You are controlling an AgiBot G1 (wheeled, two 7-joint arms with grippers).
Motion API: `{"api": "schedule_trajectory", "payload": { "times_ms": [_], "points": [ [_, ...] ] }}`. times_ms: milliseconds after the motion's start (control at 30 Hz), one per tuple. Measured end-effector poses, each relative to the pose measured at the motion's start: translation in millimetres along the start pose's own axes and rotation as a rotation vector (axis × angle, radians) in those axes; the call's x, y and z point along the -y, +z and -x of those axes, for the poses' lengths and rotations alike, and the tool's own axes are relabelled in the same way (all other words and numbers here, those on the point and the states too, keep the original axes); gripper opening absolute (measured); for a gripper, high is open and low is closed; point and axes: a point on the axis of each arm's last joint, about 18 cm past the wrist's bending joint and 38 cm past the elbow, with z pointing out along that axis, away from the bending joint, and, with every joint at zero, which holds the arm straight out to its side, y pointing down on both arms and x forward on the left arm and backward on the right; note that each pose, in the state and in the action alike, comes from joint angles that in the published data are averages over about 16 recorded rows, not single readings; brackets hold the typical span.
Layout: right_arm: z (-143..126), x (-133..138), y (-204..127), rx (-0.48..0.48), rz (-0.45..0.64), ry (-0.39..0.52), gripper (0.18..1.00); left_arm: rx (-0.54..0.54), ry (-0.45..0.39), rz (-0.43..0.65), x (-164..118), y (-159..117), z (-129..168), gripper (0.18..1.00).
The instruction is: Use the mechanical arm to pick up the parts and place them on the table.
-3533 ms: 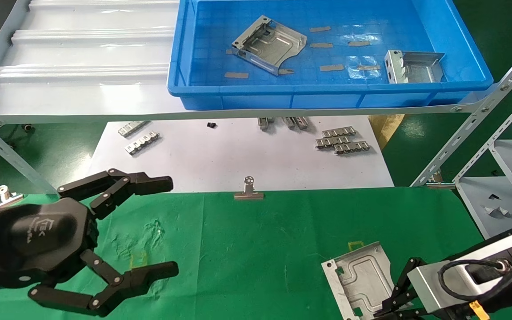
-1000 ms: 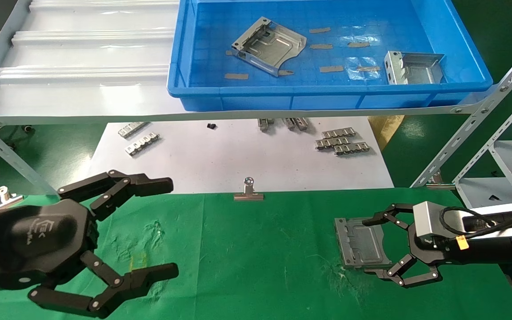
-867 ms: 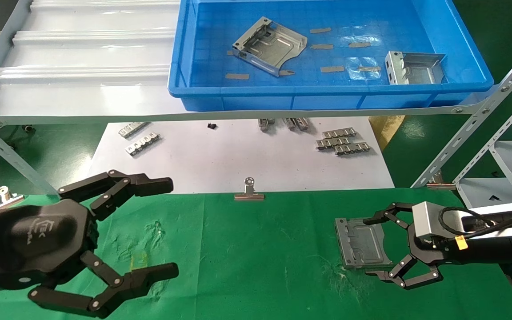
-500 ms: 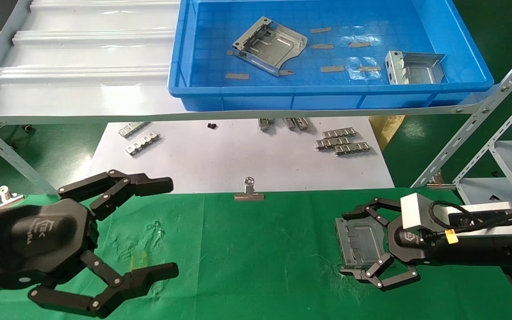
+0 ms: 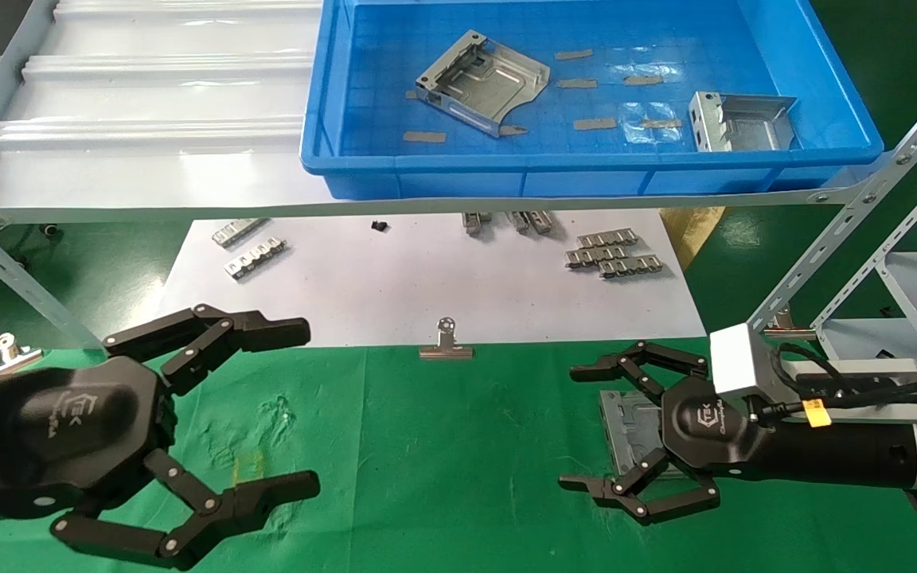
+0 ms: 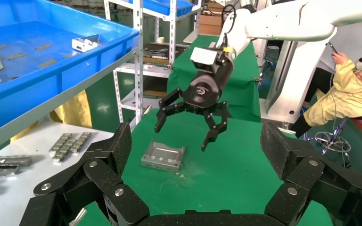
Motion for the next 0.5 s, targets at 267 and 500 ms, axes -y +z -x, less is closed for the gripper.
{"api": "schedule_trajectory", "payload": {
  "times_ms": [267, 500],
  "points": [
    [12, 22, 1, 0.005, -0.089, 0.027, 1.0, 0.0, 0.0, 0.0, 0, 0, 0, 1.001],
    [25, 42, -3, 0.012, -0.156, 0.045, 1.0, 0.0, 0.0, 0.0, 0, 0, 0, 1.001]
  ]
}}
